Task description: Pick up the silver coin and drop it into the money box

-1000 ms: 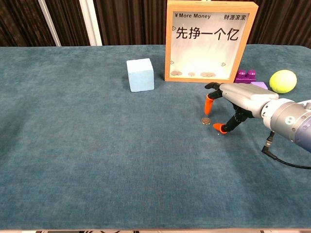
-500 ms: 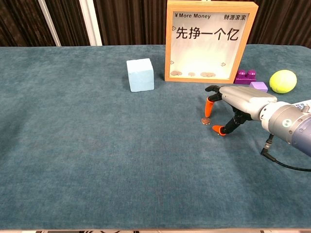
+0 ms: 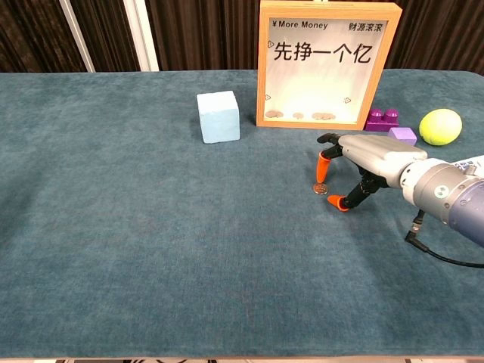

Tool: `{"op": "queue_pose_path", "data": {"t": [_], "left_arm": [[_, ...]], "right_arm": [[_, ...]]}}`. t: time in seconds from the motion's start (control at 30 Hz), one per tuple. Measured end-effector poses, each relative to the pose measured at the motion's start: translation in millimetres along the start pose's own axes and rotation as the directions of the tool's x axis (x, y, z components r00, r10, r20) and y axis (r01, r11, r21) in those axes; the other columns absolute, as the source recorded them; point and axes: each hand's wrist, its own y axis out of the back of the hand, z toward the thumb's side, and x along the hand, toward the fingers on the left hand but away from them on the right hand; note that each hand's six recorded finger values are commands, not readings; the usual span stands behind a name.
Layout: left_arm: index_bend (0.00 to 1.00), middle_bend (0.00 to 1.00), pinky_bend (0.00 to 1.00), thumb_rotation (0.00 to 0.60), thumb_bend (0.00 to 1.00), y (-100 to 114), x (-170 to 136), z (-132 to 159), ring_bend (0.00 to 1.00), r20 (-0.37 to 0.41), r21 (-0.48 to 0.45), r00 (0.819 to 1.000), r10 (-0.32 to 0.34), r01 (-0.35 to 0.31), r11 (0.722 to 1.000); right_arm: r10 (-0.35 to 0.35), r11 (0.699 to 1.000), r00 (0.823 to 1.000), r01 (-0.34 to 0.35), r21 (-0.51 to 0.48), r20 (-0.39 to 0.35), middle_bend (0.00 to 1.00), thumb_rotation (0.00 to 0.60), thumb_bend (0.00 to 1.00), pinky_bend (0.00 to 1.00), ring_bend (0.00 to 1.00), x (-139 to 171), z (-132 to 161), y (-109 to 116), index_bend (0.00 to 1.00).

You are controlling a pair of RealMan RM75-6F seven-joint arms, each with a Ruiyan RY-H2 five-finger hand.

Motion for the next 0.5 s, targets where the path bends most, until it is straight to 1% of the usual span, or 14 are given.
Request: {"op": "queue_pose_path", "data": {"t": [0.5], "left_arm": [[0.09,0.0,0.0,0.6,0.36,0.5,-0.1,-0.1,0.0,-0.001,0.001,1.0,0.003,-0.003,1.0]], "right_arm": [[0.008,1.0,1.0,-0.008,-0.005,0.007,0.02,0.6,0.42,0.0,0.0,0.3,-0.3,-3.7,0.44]]}}
